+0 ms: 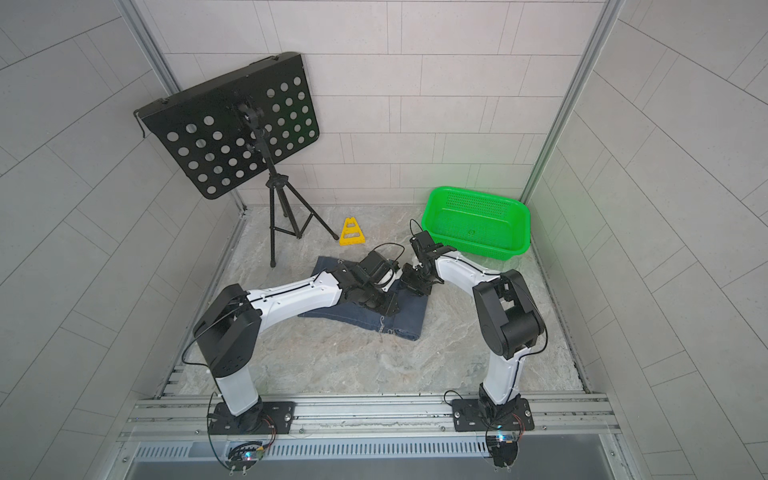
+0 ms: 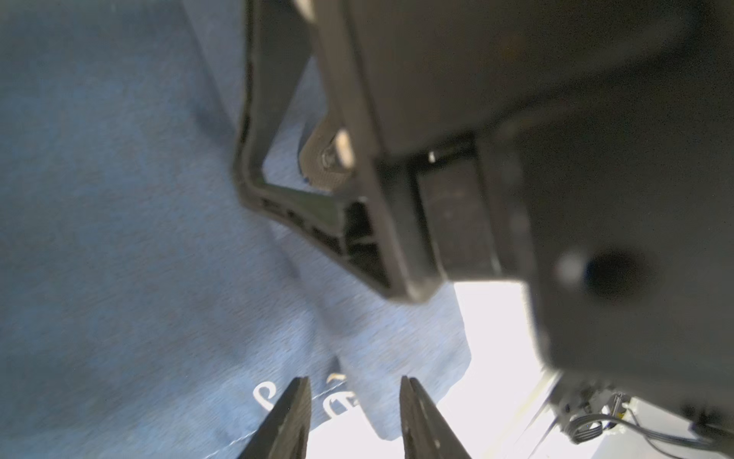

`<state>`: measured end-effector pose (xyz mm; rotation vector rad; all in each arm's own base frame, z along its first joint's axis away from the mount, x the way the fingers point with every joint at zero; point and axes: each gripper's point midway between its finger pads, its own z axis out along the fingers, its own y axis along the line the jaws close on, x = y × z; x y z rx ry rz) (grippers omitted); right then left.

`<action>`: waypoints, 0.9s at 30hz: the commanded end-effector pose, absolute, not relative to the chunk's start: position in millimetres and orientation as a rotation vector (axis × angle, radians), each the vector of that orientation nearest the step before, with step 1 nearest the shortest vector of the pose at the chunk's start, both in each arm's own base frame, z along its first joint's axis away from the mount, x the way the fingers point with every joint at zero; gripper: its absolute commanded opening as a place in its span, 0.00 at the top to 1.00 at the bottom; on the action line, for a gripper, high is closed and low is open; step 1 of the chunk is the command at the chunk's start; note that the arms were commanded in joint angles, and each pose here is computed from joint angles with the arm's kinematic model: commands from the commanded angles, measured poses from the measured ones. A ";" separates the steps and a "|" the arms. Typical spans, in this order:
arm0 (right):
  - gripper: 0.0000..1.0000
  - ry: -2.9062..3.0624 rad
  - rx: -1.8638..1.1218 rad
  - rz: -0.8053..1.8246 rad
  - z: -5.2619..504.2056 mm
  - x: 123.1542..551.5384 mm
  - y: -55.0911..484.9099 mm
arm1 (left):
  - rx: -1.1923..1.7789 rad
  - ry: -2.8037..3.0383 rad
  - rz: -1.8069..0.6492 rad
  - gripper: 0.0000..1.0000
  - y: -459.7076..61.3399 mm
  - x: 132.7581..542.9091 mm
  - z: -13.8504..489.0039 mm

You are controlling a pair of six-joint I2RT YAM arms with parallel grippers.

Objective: Roll up the pillowcase
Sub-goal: Roll the pillowcase at the center of the board.

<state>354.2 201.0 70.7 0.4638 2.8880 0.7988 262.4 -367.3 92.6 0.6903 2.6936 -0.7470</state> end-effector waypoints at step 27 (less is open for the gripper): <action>0.75 2.728 0.401 0.670 19.7 408.0 134.8 | 1.035 2.701 -0.387 0.61 -358.9 243.1 16.3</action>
